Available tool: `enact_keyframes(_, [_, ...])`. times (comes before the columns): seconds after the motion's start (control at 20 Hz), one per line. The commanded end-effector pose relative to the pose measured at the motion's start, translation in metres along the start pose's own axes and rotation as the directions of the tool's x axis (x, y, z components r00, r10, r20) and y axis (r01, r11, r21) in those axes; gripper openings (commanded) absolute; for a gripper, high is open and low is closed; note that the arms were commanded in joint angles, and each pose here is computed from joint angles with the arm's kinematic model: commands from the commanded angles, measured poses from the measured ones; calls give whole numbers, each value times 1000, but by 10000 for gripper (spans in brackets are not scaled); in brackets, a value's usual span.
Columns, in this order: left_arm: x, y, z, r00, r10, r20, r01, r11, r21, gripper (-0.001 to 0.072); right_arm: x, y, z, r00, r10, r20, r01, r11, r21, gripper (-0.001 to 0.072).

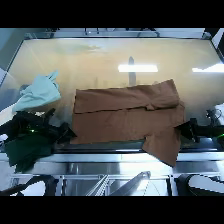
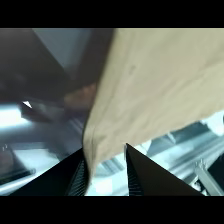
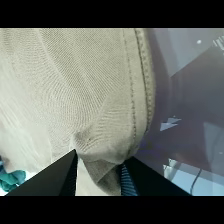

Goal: Fold the shirts.

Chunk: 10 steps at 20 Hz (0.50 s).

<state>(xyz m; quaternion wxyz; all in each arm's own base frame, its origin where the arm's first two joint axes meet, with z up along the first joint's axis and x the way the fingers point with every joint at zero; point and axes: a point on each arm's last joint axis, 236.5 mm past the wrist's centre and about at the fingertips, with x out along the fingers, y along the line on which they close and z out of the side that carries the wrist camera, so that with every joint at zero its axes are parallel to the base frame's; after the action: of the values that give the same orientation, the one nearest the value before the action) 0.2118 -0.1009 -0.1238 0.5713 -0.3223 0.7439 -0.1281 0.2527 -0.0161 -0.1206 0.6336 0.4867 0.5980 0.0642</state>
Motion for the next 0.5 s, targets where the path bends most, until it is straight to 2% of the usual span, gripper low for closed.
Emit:
enact_keyframes(0.0, [21,8,-5,993,88,-77,-85,995,50,290,0,-2,5,1000,-8,19,8,1000,0,353])
enact_keyframes(0.1, [27,-1,-6,988,112,-103,-101,989,106,285,-1,1,-1,1000,2,-3,-2,1000,-5,355])
enact_keyframes(0.15, [28,-5,-3,988,118,-98,-105,986,132,170,-3,-1,-4,1000,6,-13,-6,1000,1,357])
enact_keyframes(0.2, [26,-9,1,989,119,-89,-104,981,162,12,-8,-4,-6,1000,11,-18,-11,1000,20,359])
enact_keyframes(0.25, [24,-12,5,990,119,-76,-104,979,174,13,-14,-11,-7,1000,12,-12,-11,998,59,385])
enact_keyframes(0.3, [22,-15,9,991,116,-67,-102,978,180,14,-22,-20,-6,1000,13,5,-14,994,106,477])
enact_keyframes(0.35, [20,-18,12,992,114,-60,-102,977,186,14,-30,-28,-6,1000,14,24,-18,988,152,497])
enact_keyframes(0.45, [19,-20,15,992,113,-53,-101,977,190,15,-43,-50,-14,999,0,33,-9,967,254,491])
